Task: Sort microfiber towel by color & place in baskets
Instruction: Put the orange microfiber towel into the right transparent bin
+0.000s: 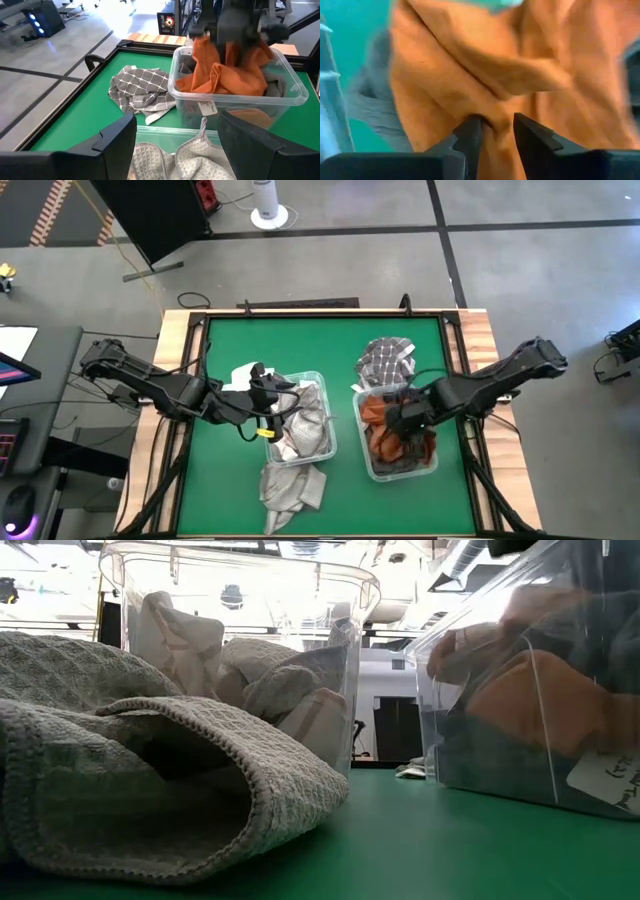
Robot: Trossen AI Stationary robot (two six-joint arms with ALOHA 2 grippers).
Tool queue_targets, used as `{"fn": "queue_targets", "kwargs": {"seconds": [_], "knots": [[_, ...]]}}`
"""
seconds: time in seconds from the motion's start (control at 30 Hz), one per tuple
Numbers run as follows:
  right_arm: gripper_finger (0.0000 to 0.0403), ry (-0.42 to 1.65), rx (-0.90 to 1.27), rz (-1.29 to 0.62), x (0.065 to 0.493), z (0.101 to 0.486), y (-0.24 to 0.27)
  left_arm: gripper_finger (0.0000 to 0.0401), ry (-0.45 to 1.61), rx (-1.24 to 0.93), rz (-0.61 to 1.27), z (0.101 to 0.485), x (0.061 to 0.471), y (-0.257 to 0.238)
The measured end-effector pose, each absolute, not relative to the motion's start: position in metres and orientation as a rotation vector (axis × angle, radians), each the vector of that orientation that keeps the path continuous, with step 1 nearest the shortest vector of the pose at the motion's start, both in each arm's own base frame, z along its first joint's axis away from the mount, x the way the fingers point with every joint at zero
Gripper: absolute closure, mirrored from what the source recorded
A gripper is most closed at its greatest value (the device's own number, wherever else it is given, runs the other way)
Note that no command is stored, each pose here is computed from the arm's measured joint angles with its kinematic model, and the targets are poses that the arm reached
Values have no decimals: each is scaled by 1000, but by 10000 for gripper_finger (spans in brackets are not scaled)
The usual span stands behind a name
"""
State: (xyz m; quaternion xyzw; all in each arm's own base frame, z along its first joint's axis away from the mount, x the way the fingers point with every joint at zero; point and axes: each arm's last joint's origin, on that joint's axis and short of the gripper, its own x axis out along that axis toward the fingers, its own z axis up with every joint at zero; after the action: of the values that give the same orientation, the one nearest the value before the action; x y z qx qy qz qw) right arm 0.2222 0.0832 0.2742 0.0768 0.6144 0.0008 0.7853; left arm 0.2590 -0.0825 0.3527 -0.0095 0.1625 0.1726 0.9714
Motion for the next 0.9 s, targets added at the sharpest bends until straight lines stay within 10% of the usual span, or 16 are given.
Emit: {"fn": "queue_targets", "kwargs": {"seconds": [0.43, 0.9], "knots": [[259, 1403, -17, -268, 208, 300, 67, 136, 333, -15, 349, 352, 259, -82], [279, 1597, -143, -82, 263, 186, 59, 136, 368, -6, 339, 349, 256, -86]]}}
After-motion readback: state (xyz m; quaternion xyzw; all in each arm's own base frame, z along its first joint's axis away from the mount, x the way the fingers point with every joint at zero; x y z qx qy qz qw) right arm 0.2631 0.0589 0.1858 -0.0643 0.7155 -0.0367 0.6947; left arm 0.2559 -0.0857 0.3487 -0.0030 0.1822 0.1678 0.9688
